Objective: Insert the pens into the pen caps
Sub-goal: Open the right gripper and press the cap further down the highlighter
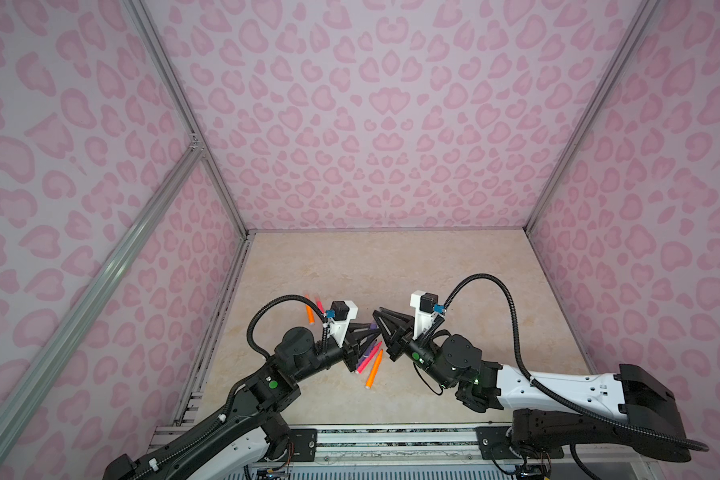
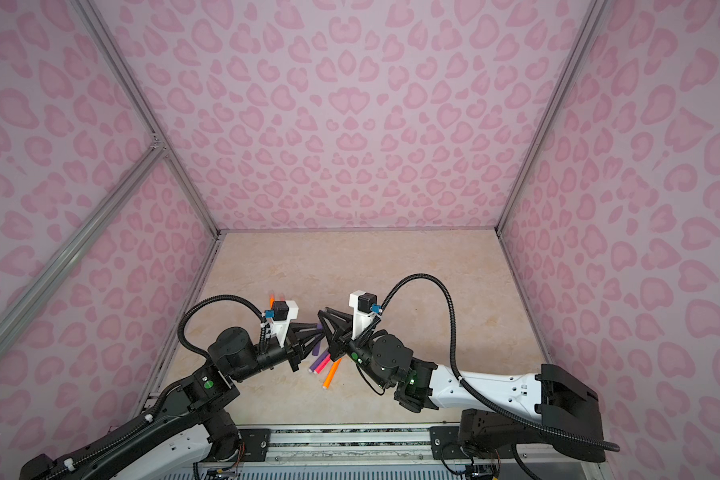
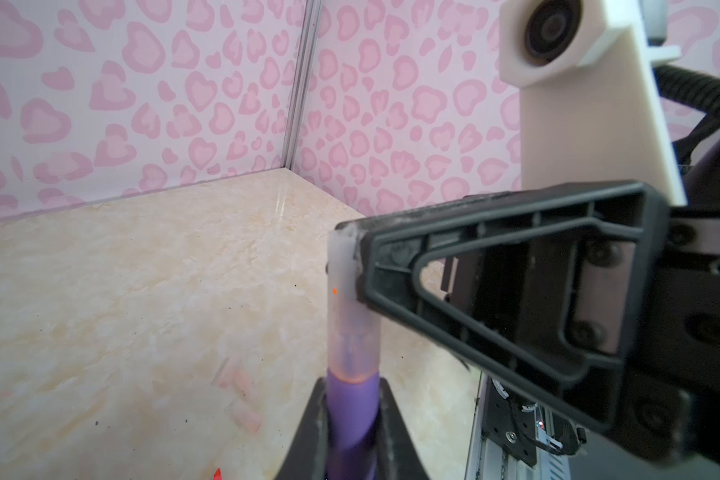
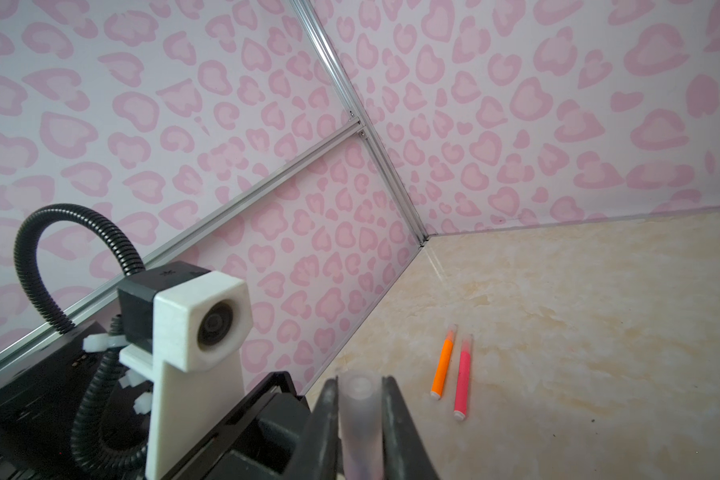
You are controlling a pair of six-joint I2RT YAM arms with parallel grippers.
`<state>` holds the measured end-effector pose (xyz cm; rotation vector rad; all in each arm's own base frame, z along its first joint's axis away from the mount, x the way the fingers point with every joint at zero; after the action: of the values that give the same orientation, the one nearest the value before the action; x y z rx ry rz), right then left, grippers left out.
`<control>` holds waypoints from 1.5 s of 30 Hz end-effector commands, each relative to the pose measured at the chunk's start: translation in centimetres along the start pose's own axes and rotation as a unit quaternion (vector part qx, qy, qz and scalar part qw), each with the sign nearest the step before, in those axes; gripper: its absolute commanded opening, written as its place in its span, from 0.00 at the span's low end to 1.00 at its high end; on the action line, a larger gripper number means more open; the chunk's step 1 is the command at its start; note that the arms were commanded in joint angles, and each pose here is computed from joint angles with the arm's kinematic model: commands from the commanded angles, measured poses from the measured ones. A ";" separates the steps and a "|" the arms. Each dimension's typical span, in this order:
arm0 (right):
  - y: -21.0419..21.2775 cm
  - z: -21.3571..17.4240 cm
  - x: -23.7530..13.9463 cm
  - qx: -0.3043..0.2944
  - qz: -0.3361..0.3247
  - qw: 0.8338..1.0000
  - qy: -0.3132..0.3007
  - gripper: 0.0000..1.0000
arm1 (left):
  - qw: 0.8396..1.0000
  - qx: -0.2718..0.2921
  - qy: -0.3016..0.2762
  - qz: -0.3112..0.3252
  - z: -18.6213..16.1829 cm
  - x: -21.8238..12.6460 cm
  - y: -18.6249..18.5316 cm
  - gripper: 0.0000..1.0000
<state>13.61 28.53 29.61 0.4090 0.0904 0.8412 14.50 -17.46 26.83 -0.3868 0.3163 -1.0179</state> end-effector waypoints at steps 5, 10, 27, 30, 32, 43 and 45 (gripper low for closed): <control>-0.2 0.7 -0.7 -0.022 -0.021 0.999 0.011 0.58 | 0.999 0.022 -0.049 0.006 1.6 0.0 -0.2 0.04; -0.5 2.9 -0.9 -0.032 -0.057 0.998 0.012 0.71 | 0.998 0.026 -0.040 0.027 1.4 0.5 0.2 0.04; 0.3 4.1 4.1 -0.040 -0.164 0.980 0.106 0.58 | 0.993 0.039 -0.040 0.101 1.5 0.6 1.5 0.04; 0.4 3.4 5.1 -0.041 -0.170 0.977 0.119 0.56 | 0.993 0.039 -0.039 0.105 1.4 0.7 1.6 0.04; 0.6 3.3 5.5 -0.039 -0.165 0.978 0.120 0.55 | 0.992 0.040 -0.040 0.109 1.5 0.6 1.6 0.04; 1.0 2.8 6.5 -0.036 -0.155 0.979 0.127 0.38 | 0.992 0.038 -0.040 0.114 1.6 0.6 1.6 0.04; 1.0 2.9 6.7 -0.036 -0.157 0.979 0.128 0.38 | 0.992 0.038 -0.039 0.113 1.6 0.7 1.6 0.04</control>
<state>17.91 32.93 33.26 0.2043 0.3478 0.5780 16.63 -17.01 26.80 -0.3122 0.2732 -0.7902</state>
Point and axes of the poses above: each gripper's point midway between its finger pads, its own x axis out along the fingers, its own y axis along the line the jaws close on, z = x × y, the point moved 9 cm from there along -x, back along the fingers, and after that the axes turned 10 degrees about -x, right-handed, at the moved point
